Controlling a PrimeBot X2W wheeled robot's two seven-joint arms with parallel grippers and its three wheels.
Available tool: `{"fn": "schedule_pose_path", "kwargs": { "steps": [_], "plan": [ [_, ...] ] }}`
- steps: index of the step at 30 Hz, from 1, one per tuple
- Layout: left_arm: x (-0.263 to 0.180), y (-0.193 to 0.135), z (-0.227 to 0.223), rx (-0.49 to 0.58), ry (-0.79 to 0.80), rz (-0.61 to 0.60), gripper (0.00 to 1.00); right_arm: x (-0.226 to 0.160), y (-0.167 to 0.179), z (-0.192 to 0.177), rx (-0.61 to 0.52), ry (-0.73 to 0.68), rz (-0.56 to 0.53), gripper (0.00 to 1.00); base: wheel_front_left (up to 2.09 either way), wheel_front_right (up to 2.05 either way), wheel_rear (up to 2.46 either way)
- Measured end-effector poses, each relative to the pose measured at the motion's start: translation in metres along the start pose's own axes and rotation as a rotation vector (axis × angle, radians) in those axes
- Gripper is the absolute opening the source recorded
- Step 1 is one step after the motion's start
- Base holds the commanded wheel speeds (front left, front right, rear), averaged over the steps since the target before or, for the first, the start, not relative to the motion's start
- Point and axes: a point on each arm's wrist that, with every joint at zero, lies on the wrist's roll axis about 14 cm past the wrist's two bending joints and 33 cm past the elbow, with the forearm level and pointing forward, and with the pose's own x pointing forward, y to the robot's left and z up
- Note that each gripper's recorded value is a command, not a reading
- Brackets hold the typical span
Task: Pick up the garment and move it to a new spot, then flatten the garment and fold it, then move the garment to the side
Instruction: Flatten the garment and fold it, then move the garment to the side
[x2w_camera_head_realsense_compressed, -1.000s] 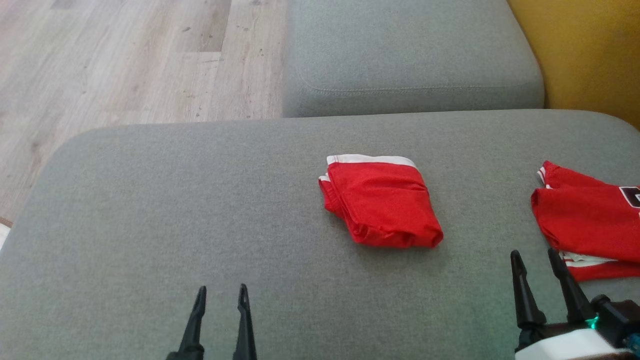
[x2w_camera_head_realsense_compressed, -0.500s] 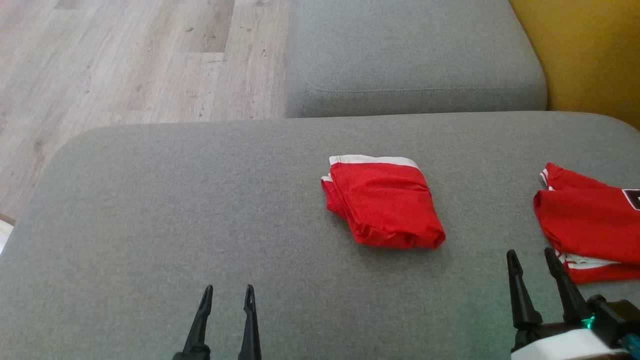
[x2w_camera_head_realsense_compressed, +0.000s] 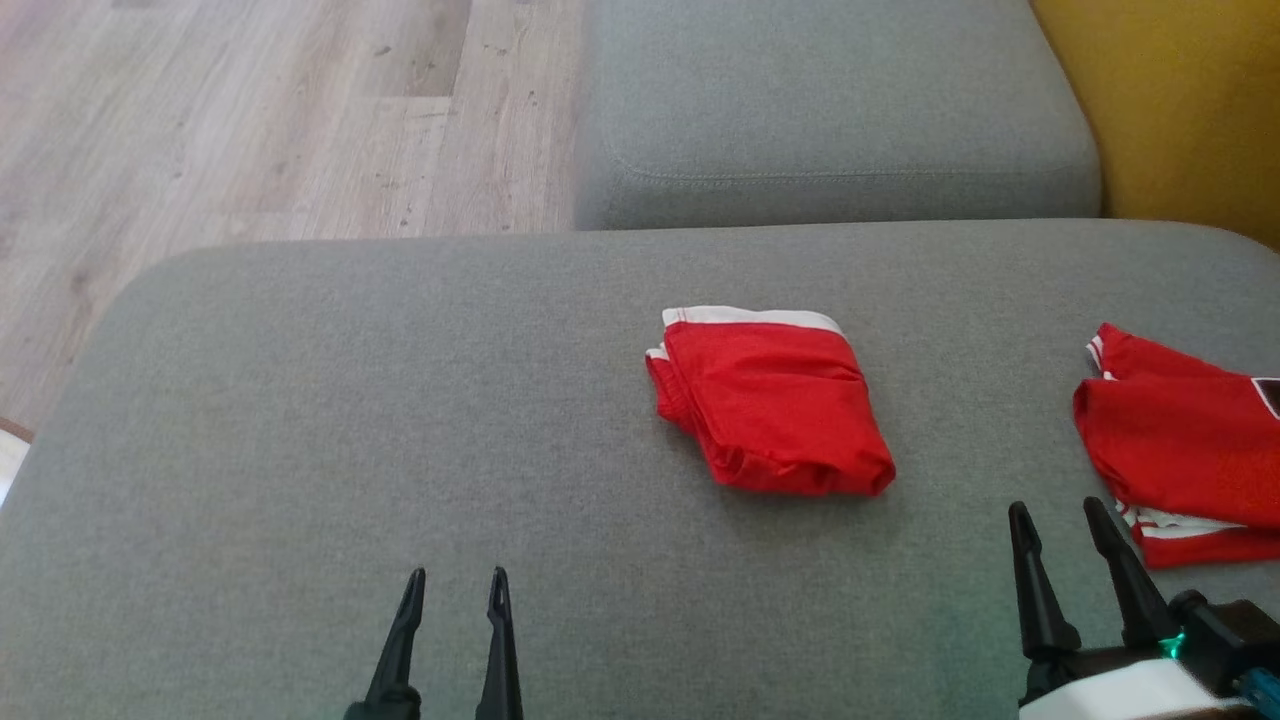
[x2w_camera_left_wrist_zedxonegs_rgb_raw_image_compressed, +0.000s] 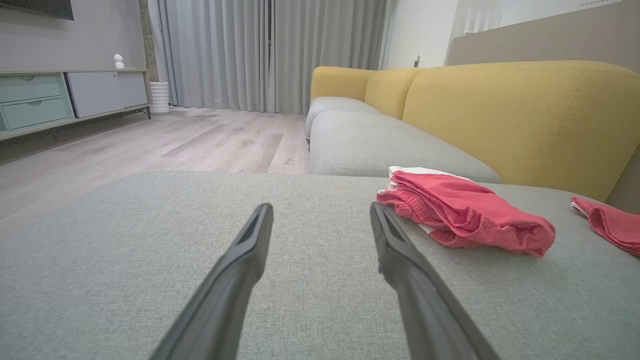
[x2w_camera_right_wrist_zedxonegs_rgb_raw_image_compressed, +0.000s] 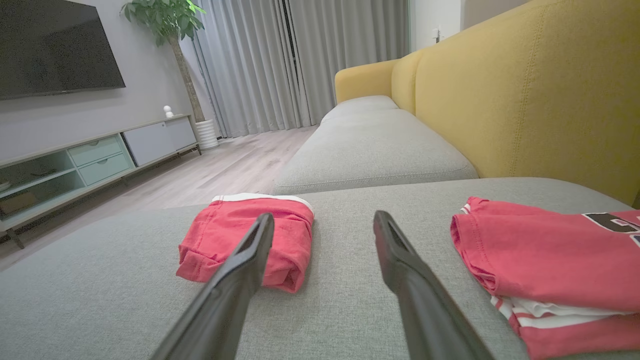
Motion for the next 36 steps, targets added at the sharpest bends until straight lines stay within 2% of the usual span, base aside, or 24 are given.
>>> {"fn": "schedule_pose_path", "kwargs": {
  "steps": [11, 16, 19, 25, 32, 33, 34, 35, 36],
  "plan": [
    [0.013, 0.002, -0.009, -0.002, 0.042, 0.014, 1.0, 0.014, 0.002, -0.025, 0.0, 0.087, 0.025, 1.0, 0.0, 0.0, 0.0],
    [0.035, -0.002, -0.014, -0.002, 0.063, -0.001, 1.0, 0.057, 0.0, -0.023, -0.026, 0.088, 0.069, 1.0, 0.0, 0.0, 0.0],
    [0.054, -0.005, -0.014, 0.001, 0.062, -0.016, 1.0, 0.088, -0.004, -0.029, -0.005, 0.107, 0.072, 1.0, 0.0, 0.0, 0.0],
    [0.077, -0.01, -0.028, 0.002, 0.099, -0.037, 1.0, 0.134, -0.01, -0.067, 0.064, 0.292, 0.053, 1.0, 0.0, 0.0, 0.0],
    [0.081, -0.007, -0.037, -0.021, 0.131, -0.022, 1.0, 0.142, 0.016, -0.108, 0.128, 0.479, 0.11, 1.0, 0.0, 0.0, 0.0],
    [0.081, -0.007, -0.037, -0.023, 0.134, -0.019, 1.0, 0.139, 0.022, -0.116, 0.141, 0.518, 0.122, 0.8, 0.0, 0.0, 0.0],
    [0.08, -0.007, -0.038, -0.024, 0.136, -0.019, 1.0, 0.136, 0.028, -0.121, 0.16, 0.545, 0.133, 0.37, 0.0, 0.0, 0.0],
    [0.08, -0.007, -0.038, -0.028, 0.138, -0.017, 1.0, 0.135, 0.033, -0.122, 0.183, 0.555, 0.141, 0.0, 0.0, 0.0, 0.0],
    [0.079, -0.008, -0.038, -0.028, 0.139, -0.016, 1.0, 0.135, 0.036, -0.121, 0.196, 0.559, 0.148, 0.0, 0.0, 0.0, 0.0]
  ]
}}
